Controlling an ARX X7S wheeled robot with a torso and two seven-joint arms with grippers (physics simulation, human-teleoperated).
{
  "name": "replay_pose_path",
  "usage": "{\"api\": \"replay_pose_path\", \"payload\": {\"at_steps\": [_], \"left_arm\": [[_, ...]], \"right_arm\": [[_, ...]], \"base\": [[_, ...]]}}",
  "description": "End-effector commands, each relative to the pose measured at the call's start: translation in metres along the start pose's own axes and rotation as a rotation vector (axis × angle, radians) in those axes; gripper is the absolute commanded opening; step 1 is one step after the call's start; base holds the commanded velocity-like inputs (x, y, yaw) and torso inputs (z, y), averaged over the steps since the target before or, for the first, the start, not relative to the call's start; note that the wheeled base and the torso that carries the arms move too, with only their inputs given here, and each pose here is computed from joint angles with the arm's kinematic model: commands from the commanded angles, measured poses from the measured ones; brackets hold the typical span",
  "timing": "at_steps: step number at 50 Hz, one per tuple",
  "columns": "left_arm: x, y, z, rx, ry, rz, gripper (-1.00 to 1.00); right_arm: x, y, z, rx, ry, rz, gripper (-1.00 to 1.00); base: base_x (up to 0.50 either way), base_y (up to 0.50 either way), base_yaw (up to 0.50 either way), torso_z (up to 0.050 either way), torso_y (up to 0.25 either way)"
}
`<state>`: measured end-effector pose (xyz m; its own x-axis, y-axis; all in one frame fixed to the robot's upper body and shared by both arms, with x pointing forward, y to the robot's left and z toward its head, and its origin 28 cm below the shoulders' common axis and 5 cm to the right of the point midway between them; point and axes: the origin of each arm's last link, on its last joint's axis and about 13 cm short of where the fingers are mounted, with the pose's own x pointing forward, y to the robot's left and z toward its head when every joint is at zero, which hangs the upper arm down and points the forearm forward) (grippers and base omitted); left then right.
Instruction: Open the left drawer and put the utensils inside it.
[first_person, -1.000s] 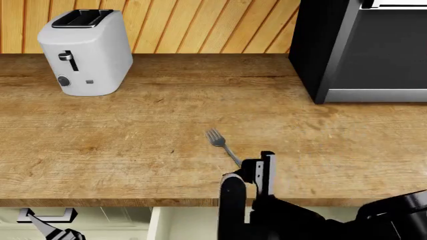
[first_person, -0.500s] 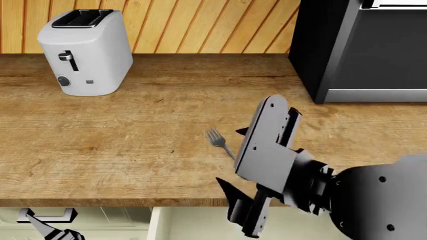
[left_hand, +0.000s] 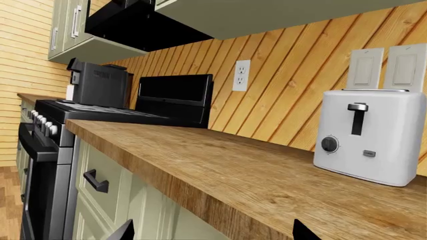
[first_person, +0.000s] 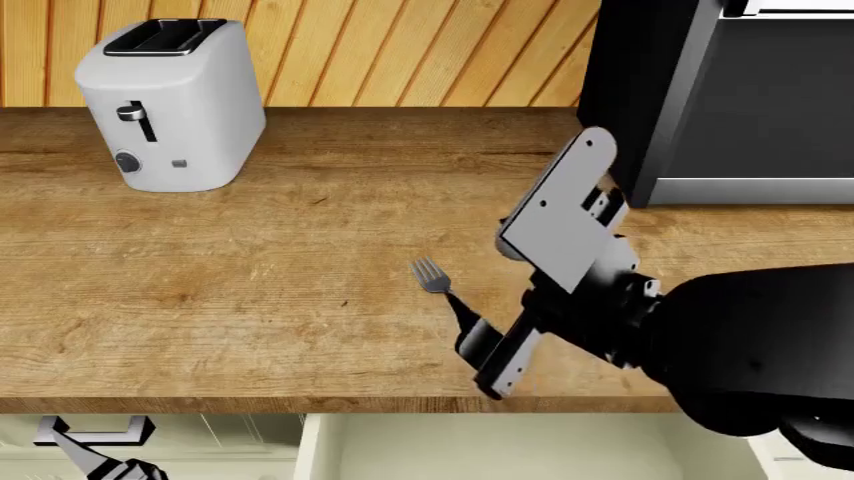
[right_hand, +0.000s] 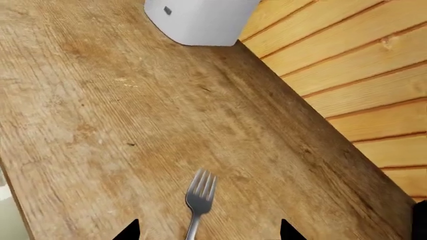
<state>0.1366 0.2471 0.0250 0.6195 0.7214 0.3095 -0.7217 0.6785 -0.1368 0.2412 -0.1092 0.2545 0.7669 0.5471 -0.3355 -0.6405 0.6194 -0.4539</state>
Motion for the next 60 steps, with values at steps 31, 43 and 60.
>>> {"api": "replay_pose_path", "payload": {"at_steps": [31,43,60], "left_arm": [[0.000,0.000,0.000,0.018,0.001,-0.004,1.00],[0.000,0.000,0.000,0.016,0.003,-0.002,1.00],[0.000,0.000,-0.001,0.015,0.004,-0.003,1.00]], "right_arm": [[0.034,0.010,-0.031,0.244,0.075,-0.056,1.00],[0.037,0.015,-0.033,0.267,0.121,-0.059,1.00],[0.050,0.024,-0.037,0.340,0.129,-0.056,1.00]], "base": [[0.00,0.00,0.00,0.000,0.000],[0.00,0.00,0.00,0.000,0.000],[0.00,0.00,0.00,0.000,0.000]]}}
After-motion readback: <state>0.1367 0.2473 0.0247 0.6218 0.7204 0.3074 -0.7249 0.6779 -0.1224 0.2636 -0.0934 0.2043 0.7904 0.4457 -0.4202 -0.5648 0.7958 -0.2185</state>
